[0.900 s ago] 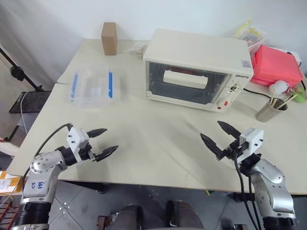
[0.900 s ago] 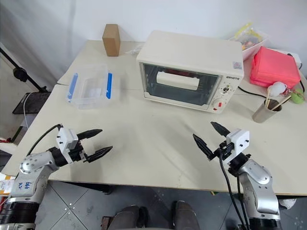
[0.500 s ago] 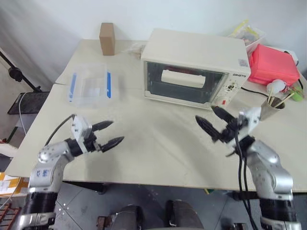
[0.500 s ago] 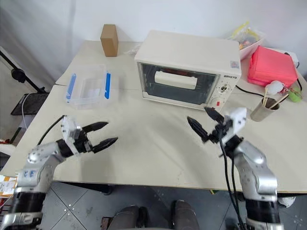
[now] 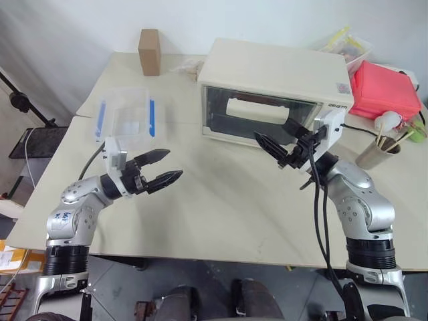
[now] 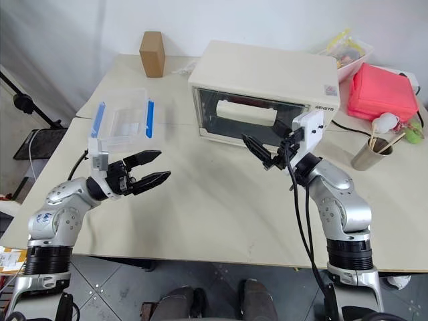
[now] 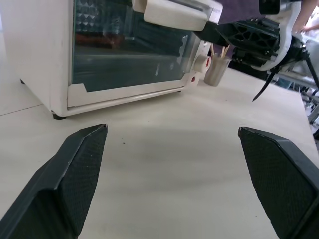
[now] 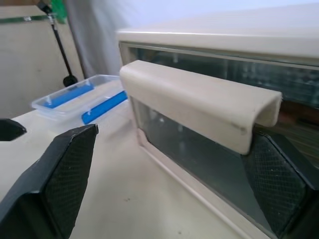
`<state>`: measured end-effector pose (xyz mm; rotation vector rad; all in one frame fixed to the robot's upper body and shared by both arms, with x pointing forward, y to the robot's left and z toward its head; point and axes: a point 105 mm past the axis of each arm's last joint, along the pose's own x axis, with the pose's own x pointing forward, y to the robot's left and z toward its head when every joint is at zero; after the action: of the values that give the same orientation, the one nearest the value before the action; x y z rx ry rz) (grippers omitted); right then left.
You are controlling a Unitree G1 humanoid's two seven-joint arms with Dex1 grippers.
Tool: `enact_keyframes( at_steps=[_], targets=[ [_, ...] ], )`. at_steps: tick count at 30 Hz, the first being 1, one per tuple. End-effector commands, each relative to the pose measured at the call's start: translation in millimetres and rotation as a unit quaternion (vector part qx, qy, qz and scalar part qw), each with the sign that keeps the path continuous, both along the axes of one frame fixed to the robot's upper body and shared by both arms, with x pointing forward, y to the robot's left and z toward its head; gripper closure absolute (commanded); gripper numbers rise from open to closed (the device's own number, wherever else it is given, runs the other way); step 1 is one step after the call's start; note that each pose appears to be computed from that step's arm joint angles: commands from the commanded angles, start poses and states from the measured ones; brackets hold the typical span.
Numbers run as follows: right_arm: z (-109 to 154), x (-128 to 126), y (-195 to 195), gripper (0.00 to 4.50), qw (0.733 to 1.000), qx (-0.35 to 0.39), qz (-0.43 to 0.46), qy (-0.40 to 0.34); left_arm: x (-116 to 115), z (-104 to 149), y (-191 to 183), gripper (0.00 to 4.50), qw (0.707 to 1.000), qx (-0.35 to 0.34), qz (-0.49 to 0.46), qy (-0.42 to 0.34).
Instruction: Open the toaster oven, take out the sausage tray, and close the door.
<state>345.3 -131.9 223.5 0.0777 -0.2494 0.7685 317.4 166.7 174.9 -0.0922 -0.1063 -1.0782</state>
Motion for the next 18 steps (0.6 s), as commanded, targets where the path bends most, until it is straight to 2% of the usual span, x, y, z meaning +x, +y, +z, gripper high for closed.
enact_keyframes(
  at_steps=[1,5,9,11,15,18],
  targets=[
    [19.7,-20.3,12.8,0.00,0.997,0.001,0.056,-0.055,1.4,11.5,-0.3,0.04,1.000,-0.029,-0.001,-0.006],
    [2.2,-38.7,14.2,0.00,0.993,-0.054,0.087,-0.061,1.9,8.9,2.1,0.04,0.999,-0.038,-0.003,0.021],
    [-34.3,-53.9,12.7,0.00,0.975,-0.181,0.108,-0.075,6.3,14.6,6.3,0.04,0.998,-0.057,-0.013,0.035],
    [-45.9,-55.5,8.7,0.00,0.969,-0.207,0.105,-0.079,10.1,19.5,8.1,0.04,0.997,-0.062,-0.020,0.038],
    [-54.5,-54.0,3.7,0.00,0.965,-0.226,0.096,-0.086,24.0,32.3,7.6,0.82,0.997,-0.071,-0.018,0.029],
    [-58.9,-51.9,0.6,0.00,0.964,-0.233,0.087,-0.090,42.8,48.9,-4.5,1.76,0.996,-0.085,-0.020,0.013]
  ],
)
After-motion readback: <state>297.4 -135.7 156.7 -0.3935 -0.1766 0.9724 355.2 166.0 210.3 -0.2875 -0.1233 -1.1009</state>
